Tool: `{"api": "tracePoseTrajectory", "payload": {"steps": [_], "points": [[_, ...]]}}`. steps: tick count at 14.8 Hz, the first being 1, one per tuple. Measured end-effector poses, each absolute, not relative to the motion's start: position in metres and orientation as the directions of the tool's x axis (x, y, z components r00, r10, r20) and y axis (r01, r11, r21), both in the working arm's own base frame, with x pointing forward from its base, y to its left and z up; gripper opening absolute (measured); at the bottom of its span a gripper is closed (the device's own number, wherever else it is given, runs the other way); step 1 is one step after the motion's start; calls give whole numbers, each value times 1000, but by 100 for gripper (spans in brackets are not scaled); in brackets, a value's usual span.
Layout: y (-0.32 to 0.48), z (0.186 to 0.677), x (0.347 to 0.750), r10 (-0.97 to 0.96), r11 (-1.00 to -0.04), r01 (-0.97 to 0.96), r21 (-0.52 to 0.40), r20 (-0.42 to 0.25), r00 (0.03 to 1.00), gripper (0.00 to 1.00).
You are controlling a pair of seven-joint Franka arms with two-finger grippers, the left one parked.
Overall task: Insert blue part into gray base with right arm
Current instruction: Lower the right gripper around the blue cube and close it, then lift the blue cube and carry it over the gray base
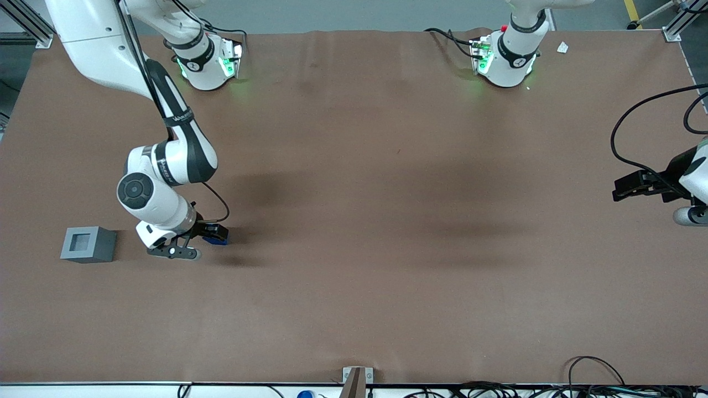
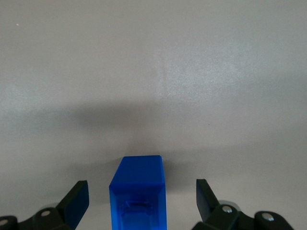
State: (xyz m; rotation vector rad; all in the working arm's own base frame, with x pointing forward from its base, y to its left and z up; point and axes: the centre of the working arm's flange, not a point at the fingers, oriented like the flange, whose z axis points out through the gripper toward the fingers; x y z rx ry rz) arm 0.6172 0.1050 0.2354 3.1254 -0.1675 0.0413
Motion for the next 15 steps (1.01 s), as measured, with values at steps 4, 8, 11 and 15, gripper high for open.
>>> {"api": "tracePoseTrajectory", "payload": {"steps": [4, 8, 11, 15], "points": [[105, 229, 616, -116, -993, -116, 13, 17, 993, 88], [105, 228, 616, -140, -990, -140, 14, 13, 990, 50], [105, 228, 615, -144, -989, -144, 20, -5, 990, 51], [105, 236, 621, -146, -989, -146, 20, -4, 989, 51]]}}
